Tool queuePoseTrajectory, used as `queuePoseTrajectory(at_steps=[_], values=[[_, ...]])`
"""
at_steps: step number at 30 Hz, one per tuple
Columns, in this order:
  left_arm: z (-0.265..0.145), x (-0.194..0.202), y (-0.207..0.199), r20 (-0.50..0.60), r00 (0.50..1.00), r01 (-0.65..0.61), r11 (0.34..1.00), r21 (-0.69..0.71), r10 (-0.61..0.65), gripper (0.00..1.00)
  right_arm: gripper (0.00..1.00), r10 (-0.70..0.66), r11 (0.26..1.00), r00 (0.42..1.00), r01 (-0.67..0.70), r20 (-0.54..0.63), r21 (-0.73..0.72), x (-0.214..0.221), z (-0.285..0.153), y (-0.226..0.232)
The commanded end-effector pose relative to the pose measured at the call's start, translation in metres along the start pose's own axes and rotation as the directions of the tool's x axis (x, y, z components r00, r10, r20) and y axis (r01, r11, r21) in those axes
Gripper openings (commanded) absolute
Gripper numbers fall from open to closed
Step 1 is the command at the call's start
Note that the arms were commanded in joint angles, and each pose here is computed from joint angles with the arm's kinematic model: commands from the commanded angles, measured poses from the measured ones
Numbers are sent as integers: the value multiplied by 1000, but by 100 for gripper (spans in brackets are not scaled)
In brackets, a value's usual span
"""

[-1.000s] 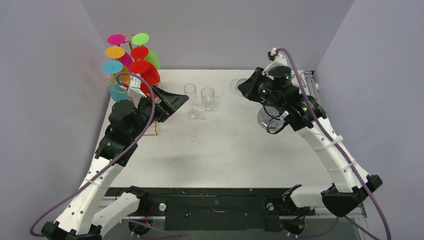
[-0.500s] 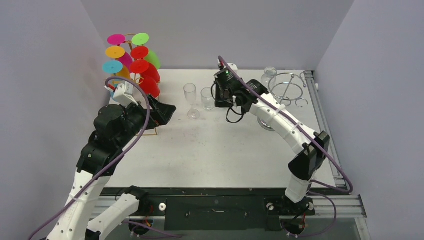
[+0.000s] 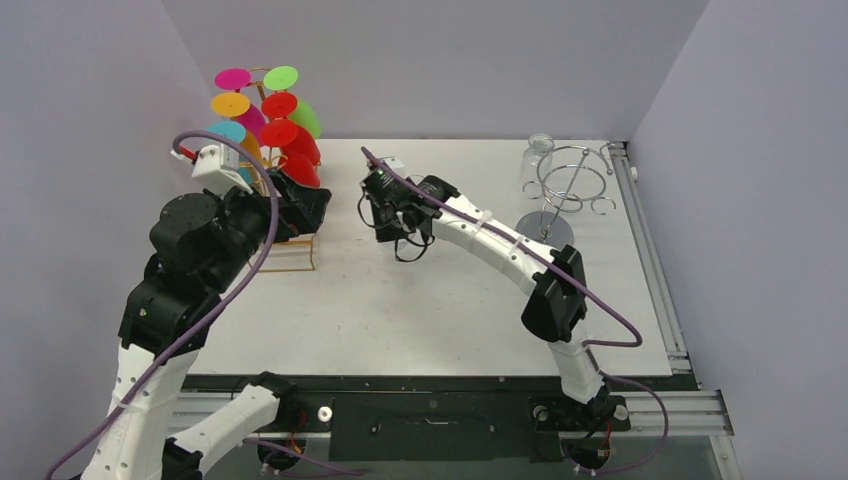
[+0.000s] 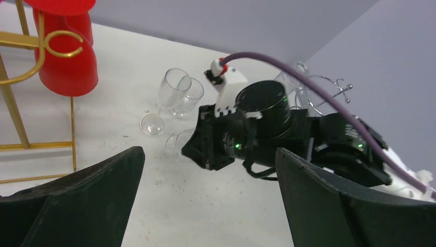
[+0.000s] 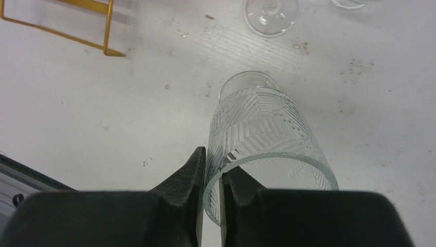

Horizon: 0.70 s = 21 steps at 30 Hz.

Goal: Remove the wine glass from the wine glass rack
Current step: Place the wine glass at the center of the board.

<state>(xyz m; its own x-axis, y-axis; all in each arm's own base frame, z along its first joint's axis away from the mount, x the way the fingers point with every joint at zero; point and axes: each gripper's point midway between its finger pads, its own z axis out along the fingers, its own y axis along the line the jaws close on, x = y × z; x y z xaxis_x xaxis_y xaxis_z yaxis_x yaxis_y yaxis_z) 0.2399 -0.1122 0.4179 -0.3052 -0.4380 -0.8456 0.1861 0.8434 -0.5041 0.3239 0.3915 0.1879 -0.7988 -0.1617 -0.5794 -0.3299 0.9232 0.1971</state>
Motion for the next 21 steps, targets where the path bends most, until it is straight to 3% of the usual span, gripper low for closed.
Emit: queuePoseTrajectory(at_steps=[1,21], values=[[-16,-28,-6,70,996,-51,999,-11,52,96,0,-19,998,998,23,62,-65,-14,-9,36],[-7,-20,-16,41,997,-70,997,23,69,96,0,-51,998,998,50,-24,-41,23,50,56]])
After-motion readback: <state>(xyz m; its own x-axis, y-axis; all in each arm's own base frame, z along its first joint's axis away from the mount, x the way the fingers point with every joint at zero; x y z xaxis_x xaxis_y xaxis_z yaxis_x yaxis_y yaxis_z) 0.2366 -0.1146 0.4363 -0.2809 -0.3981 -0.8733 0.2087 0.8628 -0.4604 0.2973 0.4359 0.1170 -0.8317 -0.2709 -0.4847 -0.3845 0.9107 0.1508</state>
